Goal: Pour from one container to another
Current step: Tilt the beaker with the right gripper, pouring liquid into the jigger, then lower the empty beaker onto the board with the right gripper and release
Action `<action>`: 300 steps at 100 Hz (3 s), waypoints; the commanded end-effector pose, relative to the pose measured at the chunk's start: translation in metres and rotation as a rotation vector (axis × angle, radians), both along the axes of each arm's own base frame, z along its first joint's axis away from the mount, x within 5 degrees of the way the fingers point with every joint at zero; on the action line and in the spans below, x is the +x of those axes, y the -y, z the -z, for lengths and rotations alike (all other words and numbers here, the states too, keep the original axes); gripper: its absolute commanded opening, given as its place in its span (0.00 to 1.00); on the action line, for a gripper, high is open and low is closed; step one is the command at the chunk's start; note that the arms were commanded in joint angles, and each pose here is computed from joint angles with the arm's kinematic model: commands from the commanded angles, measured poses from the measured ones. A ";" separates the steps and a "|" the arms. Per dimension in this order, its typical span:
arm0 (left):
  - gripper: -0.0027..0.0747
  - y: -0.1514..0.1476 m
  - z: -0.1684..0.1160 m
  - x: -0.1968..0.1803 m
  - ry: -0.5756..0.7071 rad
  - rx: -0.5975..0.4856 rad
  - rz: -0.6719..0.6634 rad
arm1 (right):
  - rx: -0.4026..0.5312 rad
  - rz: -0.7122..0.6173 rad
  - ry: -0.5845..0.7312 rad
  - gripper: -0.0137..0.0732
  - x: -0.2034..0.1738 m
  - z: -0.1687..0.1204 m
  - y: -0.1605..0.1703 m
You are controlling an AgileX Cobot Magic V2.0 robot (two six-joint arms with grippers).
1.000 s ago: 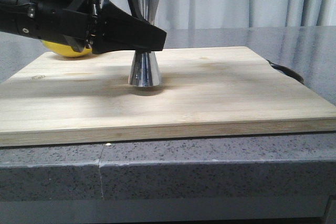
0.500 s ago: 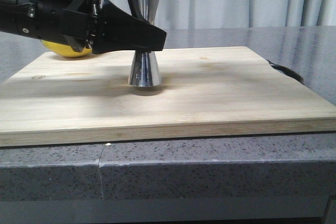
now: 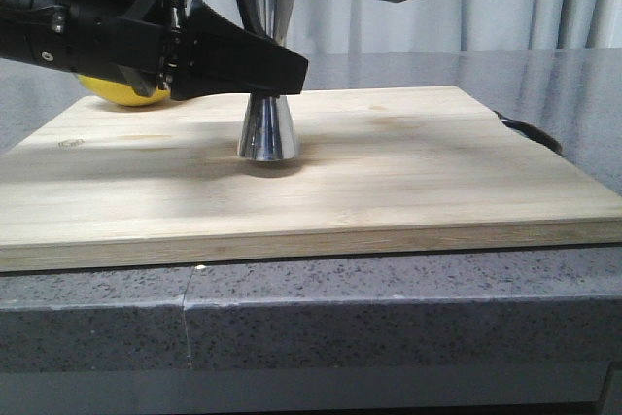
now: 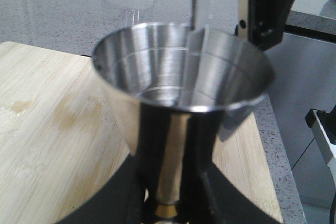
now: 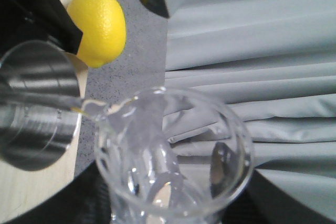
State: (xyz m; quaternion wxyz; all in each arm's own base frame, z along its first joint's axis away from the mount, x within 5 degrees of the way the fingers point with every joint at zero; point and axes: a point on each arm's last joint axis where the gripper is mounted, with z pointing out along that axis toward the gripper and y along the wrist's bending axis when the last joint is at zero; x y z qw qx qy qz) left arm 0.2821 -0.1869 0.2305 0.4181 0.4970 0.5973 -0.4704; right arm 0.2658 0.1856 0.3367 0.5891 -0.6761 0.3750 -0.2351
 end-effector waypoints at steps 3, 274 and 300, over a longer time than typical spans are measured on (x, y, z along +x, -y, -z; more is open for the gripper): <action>0.02 0.004 -0.029 -0.007 0.029 -0.131 0.051 | 0.048 -0.039 0.094 0.41 -0.005 -0.025 0.000; 0.02 0.005 -0.036 -0.003 0.063 -0.130 0.062 | 0.936 0.493 -0.535 0.41 0.046 0.028 0.055; 0.02 0.005 -0.035 -0.002 0.064 -0.123 0.053 | 1.115 0.497 -0.515 0.41 0.031 0.064 0.067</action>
